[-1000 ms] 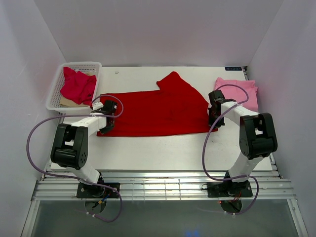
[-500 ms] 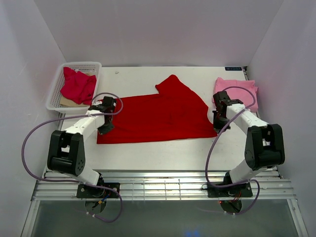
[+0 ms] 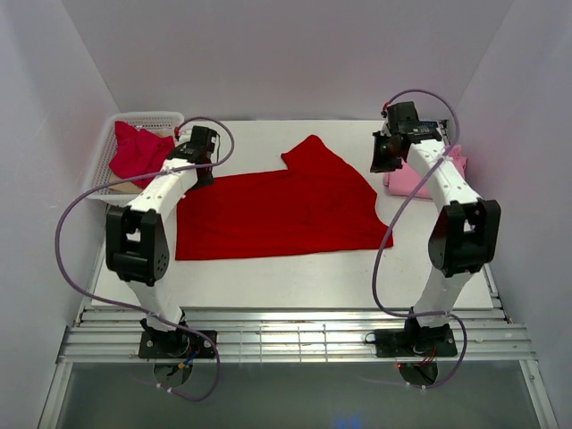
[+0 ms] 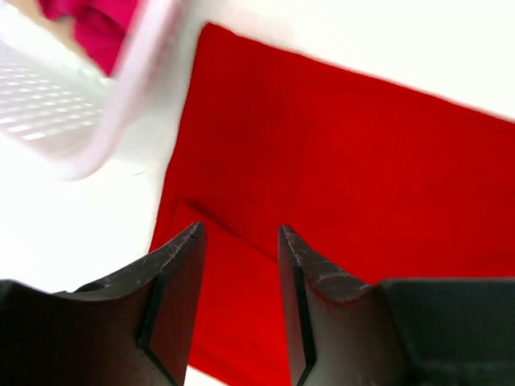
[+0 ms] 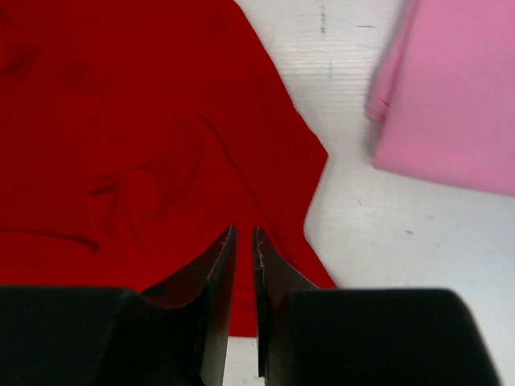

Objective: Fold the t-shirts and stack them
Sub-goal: Grap the side of the flattened tshirt furthest away from the robot with both arms

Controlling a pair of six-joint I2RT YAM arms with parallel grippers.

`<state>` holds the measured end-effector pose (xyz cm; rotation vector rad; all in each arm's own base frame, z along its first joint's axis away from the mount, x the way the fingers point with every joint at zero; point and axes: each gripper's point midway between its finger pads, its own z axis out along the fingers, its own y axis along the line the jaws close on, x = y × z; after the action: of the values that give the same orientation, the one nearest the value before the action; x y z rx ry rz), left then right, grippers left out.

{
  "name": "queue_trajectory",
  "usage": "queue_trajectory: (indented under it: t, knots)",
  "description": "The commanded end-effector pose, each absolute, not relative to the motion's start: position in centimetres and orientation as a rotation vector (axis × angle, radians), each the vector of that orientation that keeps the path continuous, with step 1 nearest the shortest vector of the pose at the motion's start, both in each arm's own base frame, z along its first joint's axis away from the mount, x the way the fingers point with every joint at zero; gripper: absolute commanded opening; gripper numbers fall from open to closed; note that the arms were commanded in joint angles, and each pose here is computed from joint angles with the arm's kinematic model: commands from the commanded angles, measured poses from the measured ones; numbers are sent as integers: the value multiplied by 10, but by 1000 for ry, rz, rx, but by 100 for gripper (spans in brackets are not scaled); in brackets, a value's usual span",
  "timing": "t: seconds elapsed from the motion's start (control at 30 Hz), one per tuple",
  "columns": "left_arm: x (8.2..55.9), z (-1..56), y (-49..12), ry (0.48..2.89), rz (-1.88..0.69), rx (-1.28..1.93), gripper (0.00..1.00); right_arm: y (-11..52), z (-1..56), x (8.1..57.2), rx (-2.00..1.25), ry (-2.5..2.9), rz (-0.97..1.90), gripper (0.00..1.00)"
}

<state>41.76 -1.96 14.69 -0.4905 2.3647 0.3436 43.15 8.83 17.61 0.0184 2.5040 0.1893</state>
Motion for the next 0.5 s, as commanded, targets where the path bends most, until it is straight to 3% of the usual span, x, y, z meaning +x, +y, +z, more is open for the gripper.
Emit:
queue_trajectory:
  t: [0.0,0.1,0.23,0.47]
  knots:
    - [421,110,-15,2481,457,-403,51,114,136,448,-57,2592,349,18]
    - [427,102,-19,2499,435,-406,51,122,121,467,-66,2598,380,8]
    - [428,95,-24,2517,410,-414,50,127,100,471,-90,2621,414,8]
    - [421,91,-27,2526,378,-430,50,126,44,431,-88,2771,436,8]
